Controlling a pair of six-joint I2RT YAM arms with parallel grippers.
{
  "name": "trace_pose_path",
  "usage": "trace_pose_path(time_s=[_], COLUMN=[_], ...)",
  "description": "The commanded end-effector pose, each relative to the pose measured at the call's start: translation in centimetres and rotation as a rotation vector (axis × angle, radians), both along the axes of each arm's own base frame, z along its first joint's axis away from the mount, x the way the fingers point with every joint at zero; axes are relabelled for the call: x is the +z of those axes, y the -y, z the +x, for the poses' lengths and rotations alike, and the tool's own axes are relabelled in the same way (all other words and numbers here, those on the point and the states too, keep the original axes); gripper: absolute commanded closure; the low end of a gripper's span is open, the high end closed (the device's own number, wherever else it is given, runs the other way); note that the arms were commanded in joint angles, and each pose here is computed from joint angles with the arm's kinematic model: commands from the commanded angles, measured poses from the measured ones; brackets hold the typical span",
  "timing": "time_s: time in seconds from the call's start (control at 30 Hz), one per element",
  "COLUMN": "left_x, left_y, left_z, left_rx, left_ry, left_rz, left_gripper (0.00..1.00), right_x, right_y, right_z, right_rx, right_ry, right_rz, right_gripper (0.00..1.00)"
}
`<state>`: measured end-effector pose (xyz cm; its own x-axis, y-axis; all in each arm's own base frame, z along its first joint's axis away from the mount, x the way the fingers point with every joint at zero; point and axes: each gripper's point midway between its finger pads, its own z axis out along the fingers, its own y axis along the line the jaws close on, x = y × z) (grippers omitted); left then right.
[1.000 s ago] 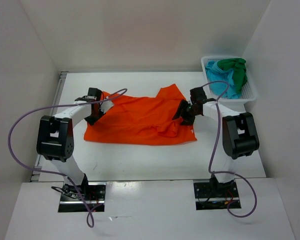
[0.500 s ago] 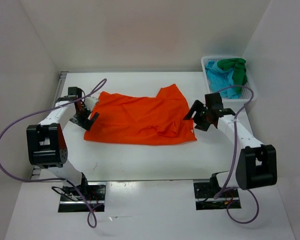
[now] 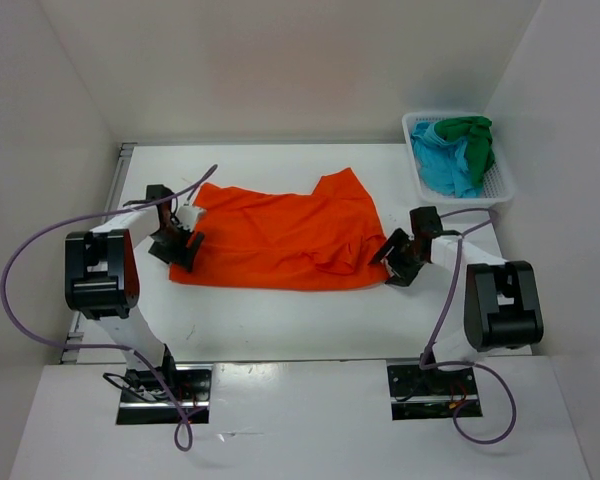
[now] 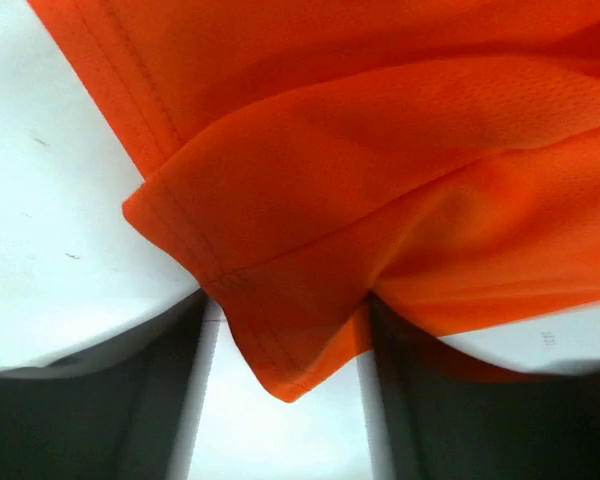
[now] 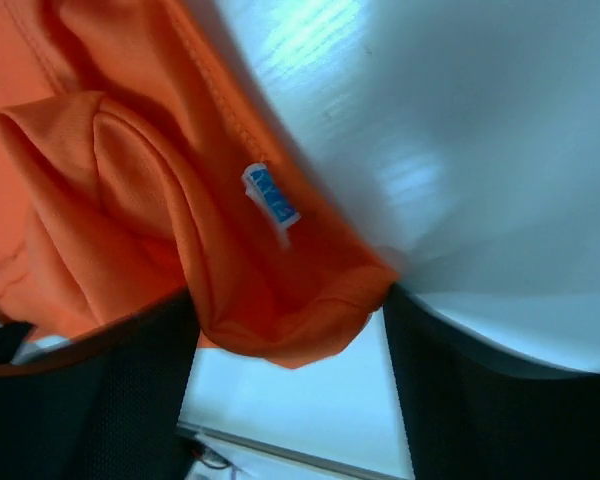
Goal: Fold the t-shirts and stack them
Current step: Fold the flattened tshirt in 1/3 of the way
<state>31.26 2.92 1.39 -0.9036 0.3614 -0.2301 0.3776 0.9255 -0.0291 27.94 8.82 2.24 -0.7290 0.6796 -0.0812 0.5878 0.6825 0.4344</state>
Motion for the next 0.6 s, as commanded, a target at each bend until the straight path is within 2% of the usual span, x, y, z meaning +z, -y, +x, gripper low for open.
trace_pose_path(time_s=[0.0,0.07,0.1,0.13,0.17,0.23,0.37,0.4,0.43,0.47,0.5,0.53,0.57], left_x=[-2.0,-2.4,-2.8,-3.0,-3.0,-2.6,1.0,1.6,2.0,2.2,2.0,2.2,2.2], left_y=[0.2,0.2,0.2,0.2,0.0,-0.4,-1.4,-1.6,-1.7,-1.7,-1.6,-1.5,-1.7], left_z=[-1.1,-1.3,-1.4,-1.5,-1.8,-2.6,-4.7,-5.0,-5.7,-6.0,-6.8,-7.2,-7.2], left_rx=[0.027,0.027,0.014,0.014,0.016,0.007,-0.015,-0.013,-0.012,-0.013,-0.014,-0.015,-0.014], left_ry=[-0.057,-0.066,-0.077,-0.086,-0.096,-0.099,-0.087,-0.086,-0.103,-0.108,-0.135,-0.147,-0.149], left_rz=[-0.019,-0.02,-0.019,-0.02,-0.007,0.019,0.086,0.1,0.107,0.106,0.103,0.102,0.111], left_gripper=[0.44,0.63,0.87,0.97,1.0,1.0,1.0,0.99,0.95,0.84,0.67,0.4,0.33], right_x=[-1.9,-1.8,-1.6,-1.3,-0.5,0.4,2.6,2.9,3.0,2.9,3.2,3.1,3.7], right_y=[-0.3,0.0,0.1,0.3,0.6,0.8,0.2,-0.2,-0.4,-0.2,0.1,0.3,0.8], right_z=[-0.3,-0.9,-1.4,-1.6,-1.5,-2.2,-3.7,-4.0,-4.3,-4.8,-4.9,-5.3,-5.0], right_rx=[-0.001,-0.006,-0.01,-0.013,-0.019,-0.022,-0.037,-0.031,-0.029,-0.043,-0.048,-0.06,-0.072], right_ry=[-0.031,-0.043,-0.056,-0.054,-0.03,-0.039,-0.035,-0.034,-0.039,-0.05,-0.041,-0.058,-0.04], right_rz=[0.017,0.002,-0.007,-0.016,-0.029,-0.039,-0.012,-0.009,-0.015,-0.022,-0.035,-0.044,-0.07], right_gripper=[0.39,0.67,0.86,0.92,0.97,1.0,0.98,0.89,0.66,0.58,0.49,0.41,0.37])
